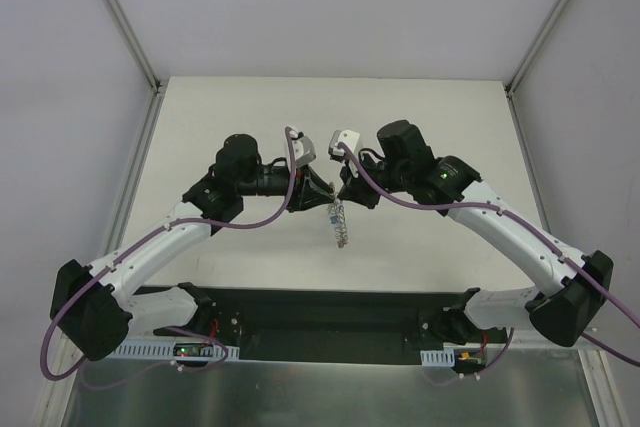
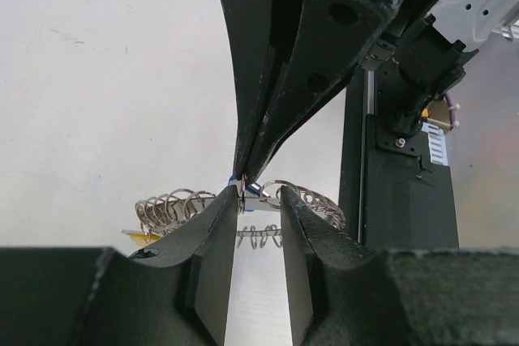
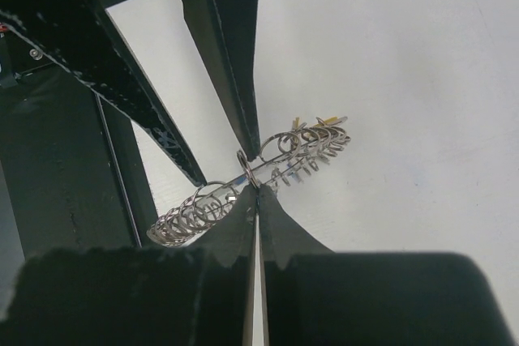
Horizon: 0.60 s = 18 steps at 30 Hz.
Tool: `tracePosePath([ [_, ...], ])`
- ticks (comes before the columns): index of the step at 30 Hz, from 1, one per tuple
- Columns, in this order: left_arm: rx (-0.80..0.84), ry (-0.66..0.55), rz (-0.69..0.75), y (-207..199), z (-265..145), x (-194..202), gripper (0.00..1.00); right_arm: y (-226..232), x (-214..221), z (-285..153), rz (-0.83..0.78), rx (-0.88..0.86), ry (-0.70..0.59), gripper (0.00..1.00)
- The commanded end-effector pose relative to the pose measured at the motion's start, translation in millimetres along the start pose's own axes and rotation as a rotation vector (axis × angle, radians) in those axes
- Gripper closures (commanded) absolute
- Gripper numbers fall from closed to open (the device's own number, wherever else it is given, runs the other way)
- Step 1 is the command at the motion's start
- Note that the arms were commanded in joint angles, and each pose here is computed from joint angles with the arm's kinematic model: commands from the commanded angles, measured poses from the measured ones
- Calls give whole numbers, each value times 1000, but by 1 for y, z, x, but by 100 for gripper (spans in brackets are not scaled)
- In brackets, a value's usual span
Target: Put the keys on the keyring
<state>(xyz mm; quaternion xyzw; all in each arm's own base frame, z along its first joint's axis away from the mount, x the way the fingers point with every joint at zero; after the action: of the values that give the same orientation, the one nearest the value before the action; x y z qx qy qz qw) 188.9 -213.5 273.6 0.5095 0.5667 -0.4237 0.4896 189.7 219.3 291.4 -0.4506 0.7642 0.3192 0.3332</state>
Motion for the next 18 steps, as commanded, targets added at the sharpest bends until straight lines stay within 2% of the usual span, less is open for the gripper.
tracePosePath([
  [1,39,-41,47,7,2,-19,73,5,-18,-12,-48,-14,-111,99],
  [15,52,8,37,11,6,-10,78,6,-21,-10,-59,-29,-123,99],
  [18,43,23,50,12,6,-8,84,7,-21,-10,-61,-43,-122,99],
])
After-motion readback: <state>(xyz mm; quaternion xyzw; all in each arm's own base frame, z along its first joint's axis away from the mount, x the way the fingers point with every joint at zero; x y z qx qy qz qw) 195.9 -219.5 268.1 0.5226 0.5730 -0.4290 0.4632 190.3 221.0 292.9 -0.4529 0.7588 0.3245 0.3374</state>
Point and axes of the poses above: each gripper's point midway between its finger pads, its own z axis out along the fingers, its own y axis along the line the jaws close on, x = y × z, the point moved 9 cm from there along -z, back along the fingers, and after that the axes turned 12 degrees about z, right-handed, at the moved point
